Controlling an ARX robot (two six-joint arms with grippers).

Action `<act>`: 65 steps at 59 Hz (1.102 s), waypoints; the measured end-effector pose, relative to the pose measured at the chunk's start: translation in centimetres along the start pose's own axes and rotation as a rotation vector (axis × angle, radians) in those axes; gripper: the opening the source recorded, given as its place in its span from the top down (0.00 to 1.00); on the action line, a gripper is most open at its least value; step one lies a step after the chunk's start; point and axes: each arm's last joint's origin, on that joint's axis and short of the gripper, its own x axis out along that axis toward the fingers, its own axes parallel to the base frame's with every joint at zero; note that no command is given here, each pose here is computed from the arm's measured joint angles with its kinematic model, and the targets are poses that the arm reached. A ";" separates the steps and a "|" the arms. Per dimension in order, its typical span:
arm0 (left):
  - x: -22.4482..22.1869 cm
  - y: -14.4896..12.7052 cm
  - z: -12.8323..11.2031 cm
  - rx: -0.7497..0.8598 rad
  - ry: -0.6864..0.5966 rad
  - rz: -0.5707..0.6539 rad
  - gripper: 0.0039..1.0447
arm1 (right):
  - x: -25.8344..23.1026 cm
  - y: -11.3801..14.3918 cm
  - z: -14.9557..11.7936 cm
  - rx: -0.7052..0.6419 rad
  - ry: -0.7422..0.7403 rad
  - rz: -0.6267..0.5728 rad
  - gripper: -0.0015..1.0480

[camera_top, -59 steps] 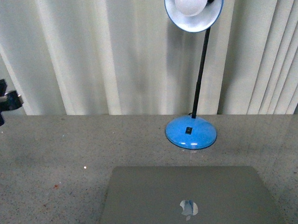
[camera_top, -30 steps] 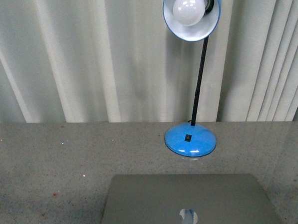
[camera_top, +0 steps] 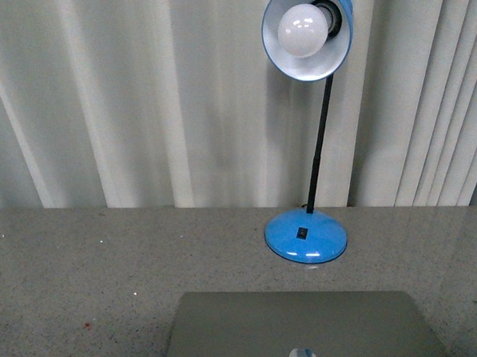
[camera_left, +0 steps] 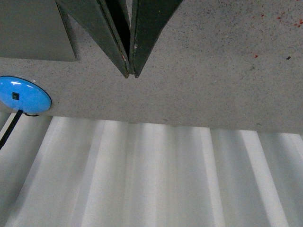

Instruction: Close laptop

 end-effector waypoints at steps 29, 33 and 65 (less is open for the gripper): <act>-2.3 0.0 1.0 0.000 -0.032 -0.001 0.97 | -2.4 0.0 0.5 0.002 -0.020 -0.001 0.97; -2.5 0.0 1.0 0.000 -0.033 -0.001 0.97 | -2.6 0.0 0.6 0.002 -0.022 0.000 0.97; -3.9 0.0 1.0 0.000 -0.035 -0.001 0.97 | -4.0 0.0 0.6 0.002 -0.026 0.000 0.97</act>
